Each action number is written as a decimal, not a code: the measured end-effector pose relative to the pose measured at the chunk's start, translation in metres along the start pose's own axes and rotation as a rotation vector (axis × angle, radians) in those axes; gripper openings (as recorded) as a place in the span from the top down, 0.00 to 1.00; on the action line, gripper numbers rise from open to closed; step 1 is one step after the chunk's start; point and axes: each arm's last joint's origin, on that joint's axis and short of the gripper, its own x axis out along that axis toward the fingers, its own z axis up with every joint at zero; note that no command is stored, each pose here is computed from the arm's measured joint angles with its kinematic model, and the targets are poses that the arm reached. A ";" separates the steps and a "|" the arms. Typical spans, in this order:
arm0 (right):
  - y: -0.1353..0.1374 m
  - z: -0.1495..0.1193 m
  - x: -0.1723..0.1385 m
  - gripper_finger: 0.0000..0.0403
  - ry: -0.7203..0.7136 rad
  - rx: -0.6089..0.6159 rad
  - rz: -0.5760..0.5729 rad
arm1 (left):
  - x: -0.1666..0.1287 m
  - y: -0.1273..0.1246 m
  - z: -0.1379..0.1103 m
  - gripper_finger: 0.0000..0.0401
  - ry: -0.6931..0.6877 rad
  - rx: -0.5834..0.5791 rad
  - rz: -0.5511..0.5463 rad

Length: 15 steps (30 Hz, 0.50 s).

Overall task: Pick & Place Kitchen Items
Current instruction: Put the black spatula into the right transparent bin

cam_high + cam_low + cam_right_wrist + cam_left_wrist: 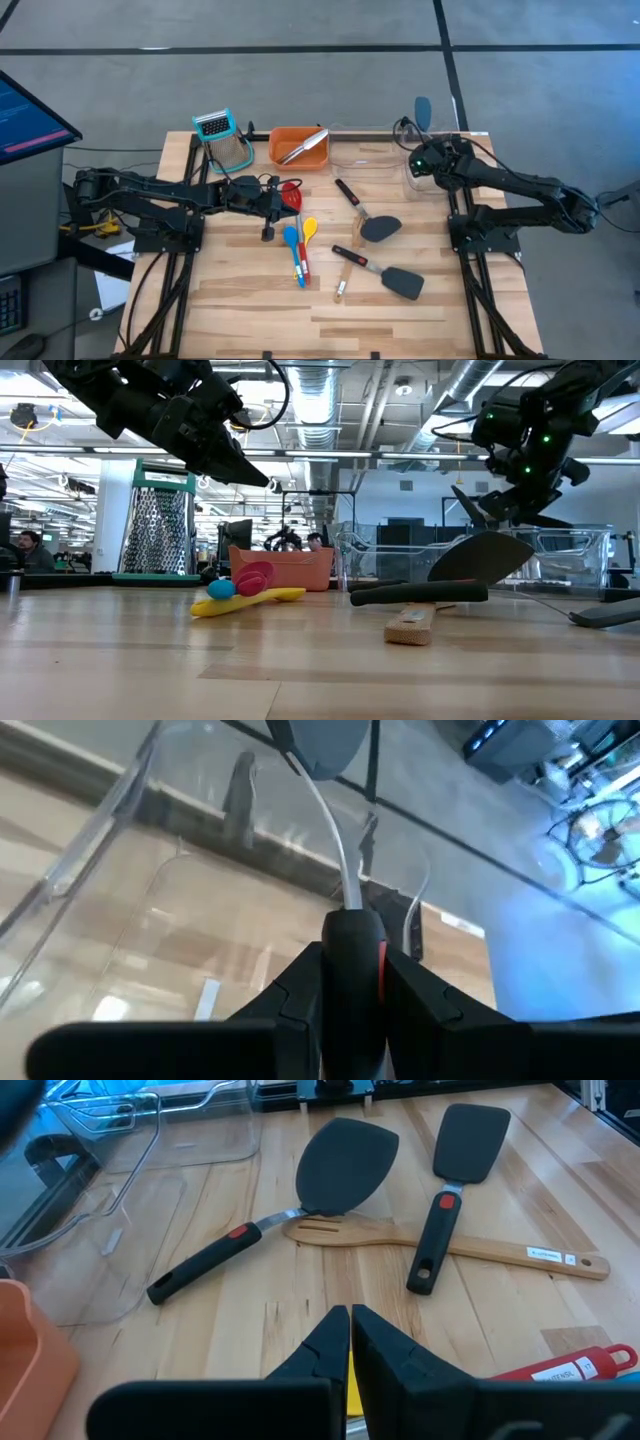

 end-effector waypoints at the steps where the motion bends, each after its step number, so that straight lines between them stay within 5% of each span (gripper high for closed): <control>1: -0.001 0.000 0.001 0.84 0.008 0.003 0.004 | 0.000 0.000 0.000 1.00 0.000 0.000 0.000; 15: 0.021 -0.007 0.023 0.84 0.101 -0.126 -0.028 | 0.000 0.000 0.000 1.00 0.000 0.000 0.000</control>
